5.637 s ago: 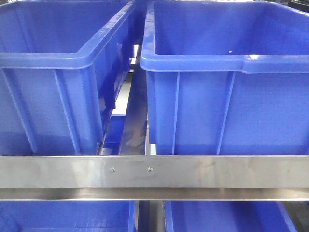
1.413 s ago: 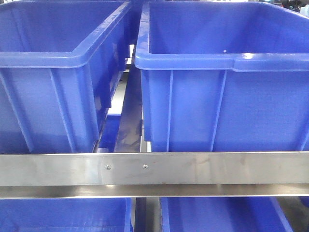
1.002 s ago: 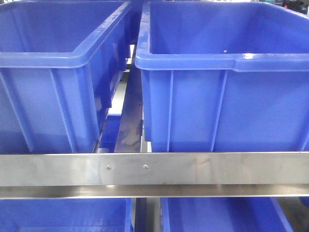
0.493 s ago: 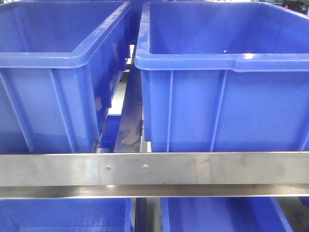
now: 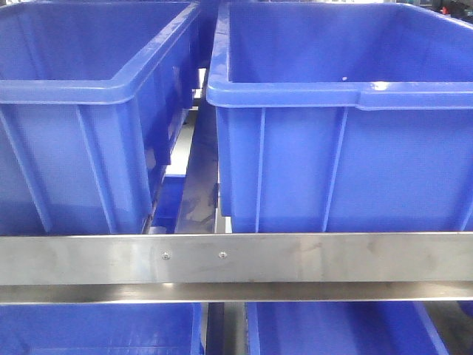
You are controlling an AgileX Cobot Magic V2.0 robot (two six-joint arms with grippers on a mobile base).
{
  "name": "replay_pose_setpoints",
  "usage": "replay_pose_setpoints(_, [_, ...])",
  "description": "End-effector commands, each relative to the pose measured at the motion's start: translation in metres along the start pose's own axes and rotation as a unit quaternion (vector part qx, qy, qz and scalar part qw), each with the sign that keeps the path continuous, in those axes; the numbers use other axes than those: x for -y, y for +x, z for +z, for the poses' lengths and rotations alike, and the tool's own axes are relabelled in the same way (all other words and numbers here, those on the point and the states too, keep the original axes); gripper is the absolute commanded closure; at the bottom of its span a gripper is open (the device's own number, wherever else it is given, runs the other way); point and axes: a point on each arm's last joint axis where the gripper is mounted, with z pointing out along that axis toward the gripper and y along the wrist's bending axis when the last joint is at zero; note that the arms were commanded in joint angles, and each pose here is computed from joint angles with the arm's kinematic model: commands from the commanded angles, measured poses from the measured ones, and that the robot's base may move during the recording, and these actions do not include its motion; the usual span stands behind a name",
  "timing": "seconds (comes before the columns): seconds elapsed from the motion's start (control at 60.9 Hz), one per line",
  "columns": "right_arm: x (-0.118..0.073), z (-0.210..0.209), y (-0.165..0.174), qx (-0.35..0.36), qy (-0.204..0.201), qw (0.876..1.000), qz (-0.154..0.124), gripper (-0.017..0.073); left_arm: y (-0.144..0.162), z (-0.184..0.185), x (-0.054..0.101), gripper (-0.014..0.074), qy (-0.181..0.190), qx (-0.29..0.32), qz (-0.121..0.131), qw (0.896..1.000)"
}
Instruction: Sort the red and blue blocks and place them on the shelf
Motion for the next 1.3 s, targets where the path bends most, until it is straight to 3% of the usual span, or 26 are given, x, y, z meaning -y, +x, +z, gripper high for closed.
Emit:
replay_pose_setpoints(0.0, [-0.002, -0.003, -0.015, 0.056, -0.01, 0.998, -0.004, 0.051, -0.016, -0.003, 0.004, 0.0462, 0.018, 0.048, -0.004, 0.999])
replay_pose_setpoints(0.624, [-0.002, -0.003, -0.015, 0.056, -0.01, 0.998, -0.004, 0.051, -0.016, -0.003, 0.004, 0.0462, 0.018, 0.049, -0.004, 0.999])
replay_pose_setpoints(0.904, [-0.002, -0.003, -0.015, 0.056, -0.01, 0.998, -0.004, 0.051, -0.01, -0.021, 0.003, 0.0462, 0.029, 0.09, -0.005, 0.996])
replay_pose_setpoints(1.282, [-0.002, -0.003, -0.015, 0.056, -0.01, 0.998, -0.004, 0.051, 0.066, -0.032, -0.005, 0.0461, 0.046, 0.129, -0.018, 0.99])
